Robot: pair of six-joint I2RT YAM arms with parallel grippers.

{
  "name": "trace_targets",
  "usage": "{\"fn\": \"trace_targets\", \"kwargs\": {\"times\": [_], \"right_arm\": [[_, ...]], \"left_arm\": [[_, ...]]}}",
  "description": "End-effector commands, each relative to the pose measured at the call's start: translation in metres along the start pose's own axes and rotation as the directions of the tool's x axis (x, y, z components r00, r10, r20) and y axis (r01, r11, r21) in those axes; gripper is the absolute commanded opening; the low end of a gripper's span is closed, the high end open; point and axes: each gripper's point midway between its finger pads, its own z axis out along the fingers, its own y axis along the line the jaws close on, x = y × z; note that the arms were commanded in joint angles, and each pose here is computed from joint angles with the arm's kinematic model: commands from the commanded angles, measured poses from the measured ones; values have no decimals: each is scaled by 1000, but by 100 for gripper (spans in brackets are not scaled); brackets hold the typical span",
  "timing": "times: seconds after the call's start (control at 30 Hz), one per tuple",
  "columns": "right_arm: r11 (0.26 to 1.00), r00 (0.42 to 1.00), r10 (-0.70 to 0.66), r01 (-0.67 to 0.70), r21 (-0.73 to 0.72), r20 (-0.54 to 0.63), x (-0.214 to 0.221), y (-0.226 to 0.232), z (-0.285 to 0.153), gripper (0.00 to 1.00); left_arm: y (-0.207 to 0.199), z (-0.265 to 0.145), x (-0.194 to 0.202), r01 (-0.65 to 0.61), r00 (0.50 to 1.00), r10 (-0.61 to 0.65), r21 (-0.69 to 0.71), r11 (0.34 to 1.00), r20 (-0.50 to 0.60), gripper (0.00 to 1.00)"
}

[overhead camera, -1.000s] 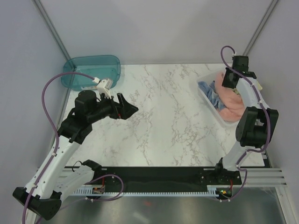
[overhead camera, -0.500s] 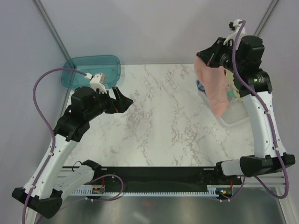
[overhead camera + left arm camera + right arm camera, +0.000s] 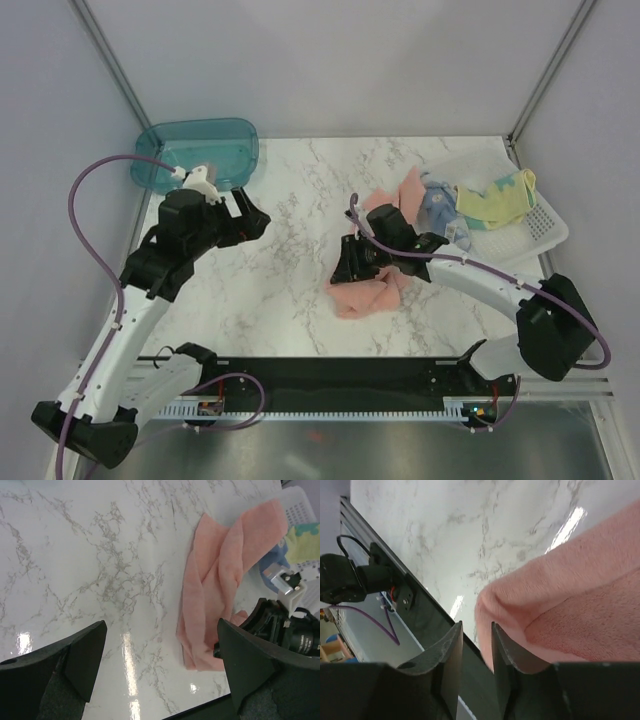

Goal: Fold and stack the towels
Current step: Move the towel to the center of the board, then flatten out the crumpled towel

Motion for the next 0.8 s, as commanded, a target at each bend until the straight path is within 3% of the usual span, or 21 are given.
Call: {"fn": "trace_targets", "kwargs": {"times": [0.0, 0.07, 0.2, 0.33, 0.4, 0.53, 0.6, 0.7, 0.77], "right_arm": [[996, 993, -82, 85, -26, 89, -18, 24, -3, 39], [992, 975, -120, 110, 64, 187, -45, 23, -18, 51], [943, 952, -100, -2, 333, 289, -81, -21, -51, 60], [774, 899, -132, -171, 610, 418, -114, -104, -95, 60], [738, 894, -127, -205, 643, 430, -130, -137, -97, 56], [716, 934, -162, -110, 689, 317, -150, -154, -71, 44], [703, 935, -165, -111, 703, 313, -152, -158, -69, 43], [681, 937, -163, -121, 723, 310, -151, -165, -69, 43], [683, 940, -160, -115, 721, 302, -146, -166, -69, 43]], "left_arm": [[12, 6, 3, 29, 1000, -29, -61, 998, 3, 99], [11, 12, 5, 13, 1000, -13, -50, 999, -13, 99], [-4, 28, 15, -2, 996, 5, 37, 999, -87, 99], [-29, 52, 35, 14, 985, 15, 168, 986, -172, 97], [-29, 75, 47, 21, 978, 13, 161, 987, -207, 96], [-42, 131, 42, 47, 971, -3, 179, 983, -237, 95], [-47, 169, 60, 50, 949, 15, 197, 979, -316, 92], [-69, 206, 64, 16, 941, 61, 223, 975, -334, 85], [-80, 235, 91, 29, 914, 66, 227, 974, -400, 82]]}}
